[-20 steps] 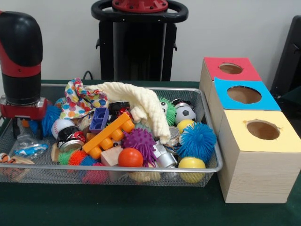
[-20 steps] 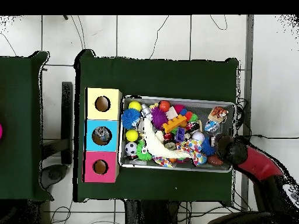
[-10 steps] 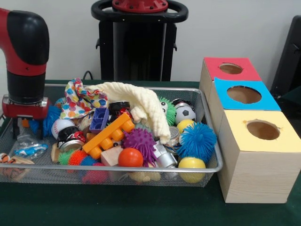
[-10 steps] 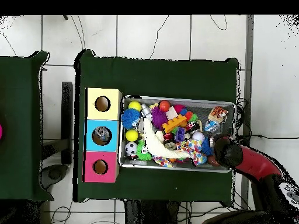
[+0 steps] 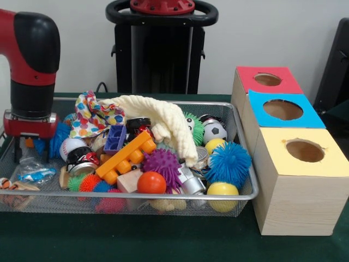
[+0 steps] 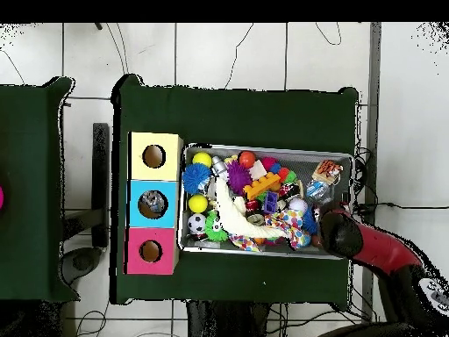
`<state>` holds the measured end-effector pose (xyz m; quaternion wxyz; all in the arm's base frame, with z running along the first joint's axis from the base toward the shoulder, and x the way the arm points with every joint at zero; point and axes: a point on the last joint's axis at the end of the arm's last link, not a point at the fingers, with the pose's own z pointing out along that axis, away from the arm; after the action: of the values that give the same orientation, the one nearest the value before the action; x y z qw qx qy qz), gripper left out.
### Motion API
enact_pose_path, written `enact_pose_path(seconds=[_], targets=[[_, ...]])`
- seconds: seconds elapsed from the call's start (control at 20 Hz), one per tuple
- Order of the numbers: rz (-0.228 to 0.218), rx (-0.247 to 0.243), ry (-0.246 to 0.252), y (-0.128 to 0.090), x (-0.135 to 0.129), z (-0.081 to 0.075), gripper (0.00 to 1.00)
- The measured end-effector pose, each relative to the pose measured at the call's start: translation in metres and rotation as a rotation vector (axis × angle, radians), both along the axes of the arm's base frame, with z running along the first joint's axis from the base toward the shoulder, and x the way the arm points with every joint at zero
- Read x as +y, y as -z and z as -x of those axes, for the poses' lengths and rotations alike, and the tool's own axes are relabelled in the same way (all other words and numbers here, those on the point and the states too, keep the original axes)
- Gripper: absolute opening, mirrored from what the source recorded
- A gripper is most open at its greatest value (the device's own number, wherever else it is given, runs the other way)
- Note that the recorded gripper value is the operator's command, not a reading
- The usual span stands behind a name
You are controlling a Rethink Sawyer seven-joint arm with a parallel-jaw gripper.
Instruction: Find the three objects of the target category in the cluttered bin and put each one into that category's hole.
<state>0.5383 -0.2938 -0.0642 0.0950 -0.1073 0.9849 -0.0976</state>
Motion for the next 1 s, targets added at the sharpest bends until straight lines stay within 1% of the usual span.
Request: enact_pose_path(seconds=[0.2, 0.3, 0.35, 0.45, 0.5, 0.7, 0.8, 0.85, 0.95, 1.0], targets=[[0.013, -0.046, -0.035, 0.001, 0.001, 0.005, 1.00], [0.024, -0.064, -0.052, -0.001, 0.002, 0.004, 1.00], [0.040, -0.098, -0.073, -0.002, 0.004, -0.002, 1.00], [0.053, -0.131, -0.090, -0.004, 0.007, -0.009, 1.00], [0.069, -0.180, -0.113, -0.006, 0.013, -0.020, 1.00], [0.089, -0.250, -0.152, -0.011, 0.029, -0.039, 1.00], [0.100, -0.291, -0.189, -0.014, 0.046, -0.052, 1.00], [0.101, -0.293, -0.191, -0.014, 0.047, -0.053, 1.00], [0.110, -0.302, -0.227, -0.015, 0.063, -0.060, 1.00], [0.113, -0.302, -0.235, -0.015, 0.066, -0.062, 1.00]])
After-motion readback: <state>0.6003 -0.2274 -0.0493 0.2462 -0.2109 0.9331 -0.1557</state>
